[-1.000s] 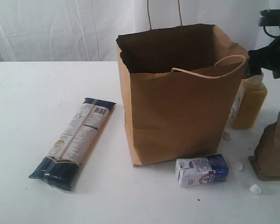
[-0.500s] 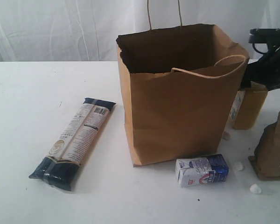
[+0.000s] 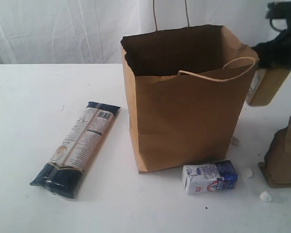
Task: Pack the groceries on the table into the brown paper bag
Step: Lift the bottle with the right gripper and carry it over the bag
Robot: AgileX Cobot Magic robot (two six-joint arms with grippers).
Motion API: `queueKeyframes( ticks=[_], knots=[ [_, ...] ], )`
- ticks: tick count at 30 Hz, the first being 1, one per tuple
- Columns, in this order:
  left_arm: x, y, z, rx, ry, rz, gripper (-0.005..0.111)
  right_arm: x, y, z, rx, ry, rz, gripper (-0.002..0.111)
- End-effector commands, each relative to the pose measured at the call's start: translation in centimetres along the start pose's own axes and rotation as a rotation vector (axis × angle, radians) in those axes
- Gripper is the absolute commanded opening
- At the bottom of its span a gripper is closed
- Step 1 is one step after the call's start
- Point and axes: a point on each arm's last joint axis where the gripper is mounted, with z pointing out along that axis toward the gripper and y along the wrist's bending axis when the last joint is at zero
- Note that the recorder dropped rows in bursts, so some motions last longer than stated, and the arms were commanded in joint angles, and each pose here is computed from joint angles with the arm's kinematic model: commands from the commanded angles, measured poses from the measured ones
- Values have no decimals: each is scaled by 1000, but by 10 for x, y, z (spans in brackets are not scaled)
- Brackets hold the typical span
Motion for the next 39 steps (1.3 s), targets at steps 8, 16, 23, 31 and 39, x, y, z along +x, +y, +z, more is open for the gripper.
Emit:
queueKeyframes(
  ticks=[8, 16, 23, 31, 39],
  knots=[
    [1, 0, 0, 1, -1, -6, 0, -37, 32, -206, 14, -544, -119, 0],
    [1, 0, 0, 1, -1, -6, 0, -27, 83, -238, -180, -588, -194, 0],
    [1, 0, 0, 1, -1, -6, 0, -23, 119, -226, -301, -550, -324, 0],
    [1, 0, 0, 1, -1, -6, 0, -17, 144, -178, -314, -466, -794, 0],
    [1, 0, 0, 1, -1, -6, 0, -17, 158, -139, -371, -419, -1143, 0]
  ],
)
